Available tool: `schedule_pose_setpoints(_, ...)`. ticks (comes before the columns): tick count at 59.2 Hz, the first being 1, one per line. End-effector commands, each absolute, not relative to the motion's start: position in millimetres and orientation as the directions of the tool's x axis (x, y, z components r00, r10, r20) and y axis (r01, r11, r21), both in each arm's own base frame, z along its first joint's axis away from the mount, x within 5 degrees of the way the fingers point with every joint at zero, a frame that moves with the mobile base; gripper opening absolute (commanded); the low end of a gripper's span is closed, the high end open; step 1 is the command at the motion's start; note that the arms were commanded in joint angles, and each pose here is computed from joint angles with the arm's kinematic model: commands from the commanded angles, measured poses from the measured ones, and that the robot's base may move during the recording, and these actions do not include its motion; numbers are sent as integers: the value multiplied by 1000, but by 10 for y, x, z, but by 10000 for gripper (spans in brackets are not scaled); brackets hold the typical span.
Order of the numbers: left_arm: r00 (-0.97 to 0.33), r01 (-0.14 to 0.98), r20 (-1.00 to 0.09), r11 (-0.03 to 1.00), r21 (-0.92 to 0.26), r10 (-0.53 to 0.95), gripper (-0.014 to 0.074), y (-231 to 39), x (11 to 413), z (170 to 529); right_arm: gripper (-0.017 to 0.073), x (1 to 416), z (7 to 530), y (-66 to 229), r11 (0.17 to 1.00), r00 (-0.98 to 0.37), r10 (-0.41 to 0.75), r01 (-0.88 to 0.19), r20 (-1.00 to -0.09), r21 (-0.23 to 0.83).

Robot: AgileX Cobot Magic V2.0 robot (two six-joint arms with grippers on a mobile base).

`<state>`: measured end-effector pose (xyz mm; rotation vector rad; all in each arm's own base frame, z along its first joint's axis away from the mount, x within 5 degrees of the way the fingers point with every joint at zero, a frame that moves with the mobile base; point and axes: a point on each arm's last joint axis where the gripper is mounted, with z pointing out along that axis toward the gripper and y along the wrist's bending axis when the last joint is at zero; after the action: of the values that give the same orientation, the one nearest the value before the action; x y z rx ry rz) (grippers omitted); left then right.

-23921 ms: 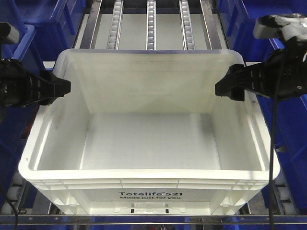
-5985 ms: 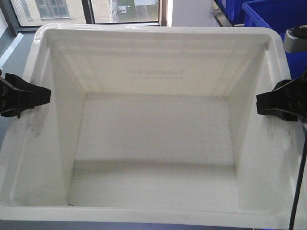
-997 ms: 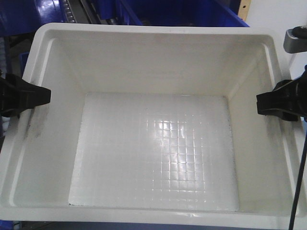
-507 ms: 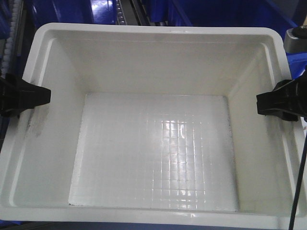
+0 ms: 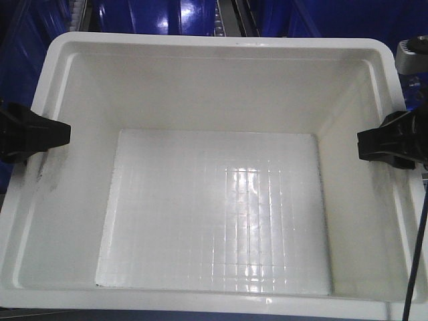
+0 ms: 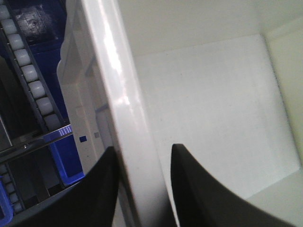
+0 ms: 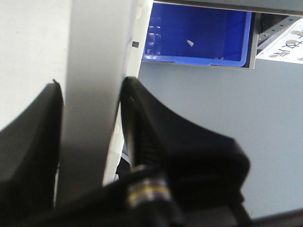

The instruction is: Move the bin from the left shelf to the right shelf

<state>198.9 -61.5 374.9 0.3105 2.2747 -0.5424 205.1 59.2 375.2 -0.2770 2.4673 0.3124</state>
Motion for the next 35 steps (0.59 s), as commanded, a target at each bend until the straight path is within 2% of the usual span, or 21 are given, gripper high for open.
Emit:
schedule_pose_setpoints(1,-588,432,-809,839,-331,-16,-4,-683,1934,4024,-4,2035,4039,654,926,-657,-62,-320,-751,202)
schedule_pose_setpoints(35,-588,432,-809,839,-331,-16,-4,-683,1934,4024,-4,2034,4039,654,926,-658,-63,-320,-751,203)
